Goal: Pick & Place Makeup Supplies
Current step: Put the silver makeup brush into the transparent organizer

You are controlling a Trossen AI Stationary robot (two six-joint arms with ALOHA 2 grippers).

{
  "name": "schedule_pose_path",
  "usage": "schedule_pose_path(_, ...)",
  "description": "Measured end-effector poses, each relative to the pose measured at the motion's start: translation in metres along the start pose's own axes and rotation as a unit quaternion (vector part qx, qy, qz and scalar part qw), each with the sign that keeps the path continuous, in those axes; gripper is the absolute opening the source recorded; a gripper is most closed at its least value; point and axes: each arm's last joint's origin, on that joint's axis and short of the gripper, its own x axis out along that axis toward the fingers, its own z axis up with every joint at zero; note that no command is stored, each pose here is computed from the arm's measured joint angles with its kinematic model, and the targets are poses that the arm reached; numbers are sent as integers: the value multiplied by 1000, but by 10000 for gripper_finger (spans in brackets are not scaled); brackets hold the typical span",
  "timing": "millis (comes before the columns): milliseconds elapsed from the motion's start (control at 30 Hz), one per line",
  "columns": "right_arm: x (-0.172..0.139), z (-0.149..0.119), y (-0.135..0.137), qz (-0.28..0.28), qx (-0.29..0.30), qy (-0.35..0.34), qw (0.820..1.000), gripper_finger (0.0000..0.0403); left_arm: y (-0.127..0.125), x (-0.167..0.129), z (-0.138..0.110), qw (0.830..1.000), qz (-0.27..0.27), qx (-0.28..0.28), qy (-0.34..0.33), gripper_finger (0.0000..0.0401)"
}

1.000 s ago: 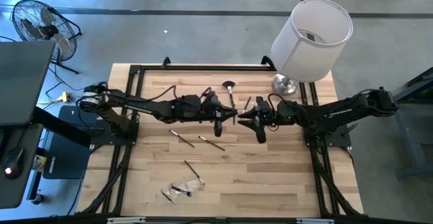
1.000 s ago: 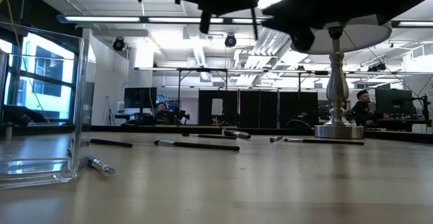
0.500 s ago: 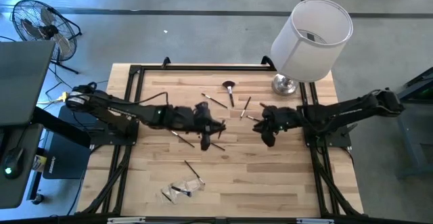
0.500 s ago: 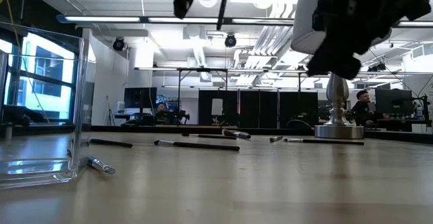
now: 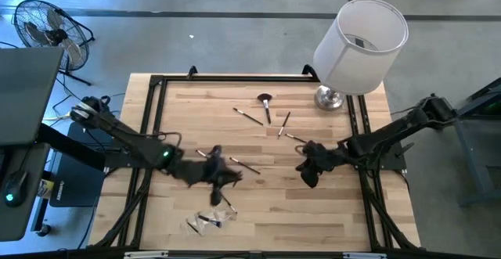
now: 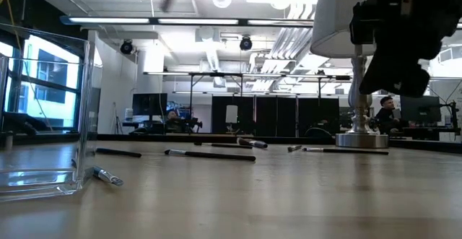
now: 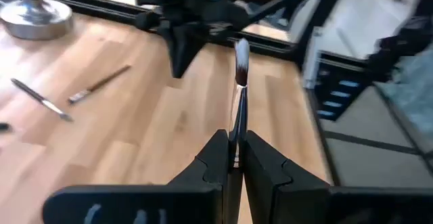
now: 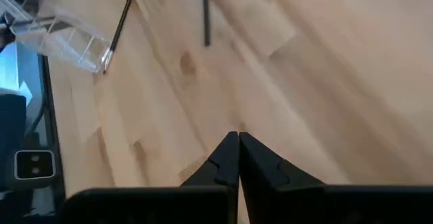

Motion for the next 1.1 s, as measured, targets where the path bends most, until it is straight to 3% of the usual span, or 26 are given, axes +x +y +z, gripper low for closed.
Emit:
schedule_pose_path(267, 18, -1, 48, -79, -38, 81, 993, 1, -19, -23, -39, 998, -30, -33, 39, 21)
schedule_pose_path(500, 42, 7, 79, -115, -54, 109, 986, 1, -26, -13, -54, 994, -57, -41, 81, 21)
schedule_pose_path(900, 55, 8, 93, -110, -44, 105, 987, 0, -33, 9, -85, 984, -77, -34, 158, 22)
schedule_pose_path(1100, 54, 6, 95, -108, -39, 100, 988, 0, -33, 11, -88, 983, -76, -32, 164, 74)
